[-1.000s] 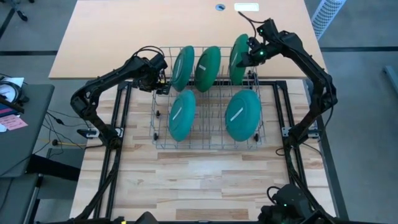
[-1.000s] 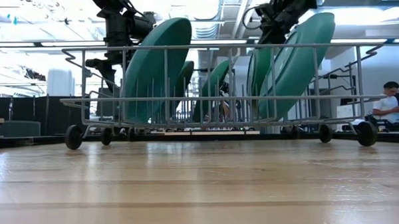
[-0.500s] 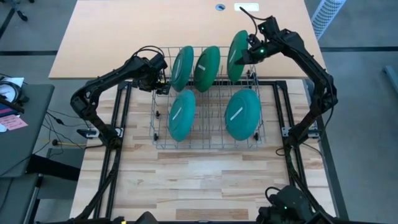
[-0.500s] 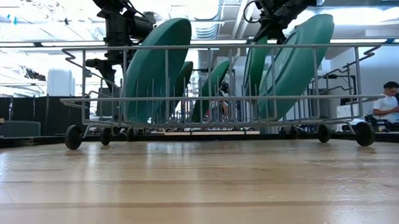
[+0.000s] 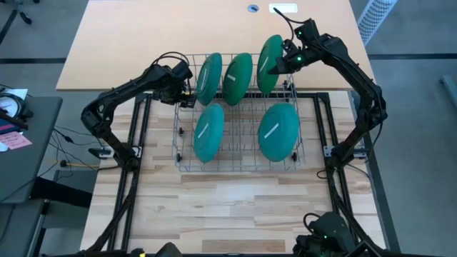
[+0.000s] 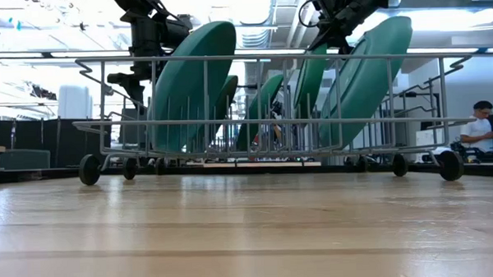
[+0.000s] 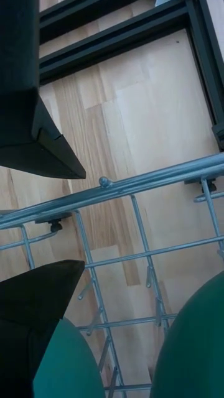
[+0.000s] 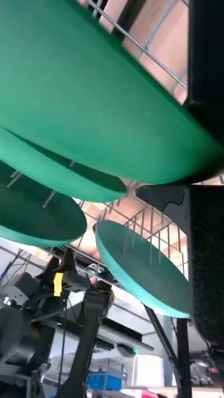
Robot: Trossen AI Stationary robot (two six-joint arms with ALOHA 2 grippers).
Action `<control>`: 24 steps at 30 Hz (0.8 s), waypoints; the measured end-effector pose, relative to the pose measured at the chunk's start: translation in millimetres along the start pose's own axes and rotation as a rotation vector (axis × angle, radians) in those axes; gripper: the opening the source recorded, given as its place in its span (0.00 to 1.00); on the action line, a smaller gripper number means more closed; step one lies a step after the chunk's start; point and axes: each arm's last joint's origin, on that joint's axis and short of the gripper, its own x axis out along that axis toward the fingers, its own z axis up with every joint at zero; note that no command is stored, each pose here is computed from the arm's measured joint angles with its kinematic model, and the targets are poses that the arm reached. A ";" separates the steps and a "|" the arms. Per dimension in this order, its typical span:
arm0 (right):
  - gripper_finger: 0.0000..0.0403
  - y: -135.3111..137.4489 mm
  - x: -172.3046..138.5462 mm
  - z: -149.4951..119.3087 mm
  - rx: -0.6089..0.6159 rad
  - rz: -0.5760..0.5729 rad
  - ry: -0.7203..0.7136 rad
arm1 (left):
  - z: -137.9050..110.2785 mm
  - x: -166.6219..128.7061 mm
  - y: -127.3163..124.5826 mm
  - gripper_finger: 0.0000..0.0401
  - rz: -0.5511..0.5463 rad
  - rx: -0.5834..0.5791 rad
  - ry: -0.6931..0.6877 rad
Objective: Sort dishes
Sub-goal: Put the green plate into the dish rack
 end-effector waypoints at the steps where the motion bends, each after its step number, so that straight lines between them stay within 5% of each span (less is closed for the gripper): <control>1: 0.04 -0.1 0.0 -0.2 0.001 -0.001 0.002 | 0.0 0.0 0.0 0.55 0.000 0.000 0.000; 24: 0.08 -9.6 34.2 -2.4 0.017 -0.099 0.096 | 0.6 0.0 -0.3 0.55 -0.003 0.003 -0.006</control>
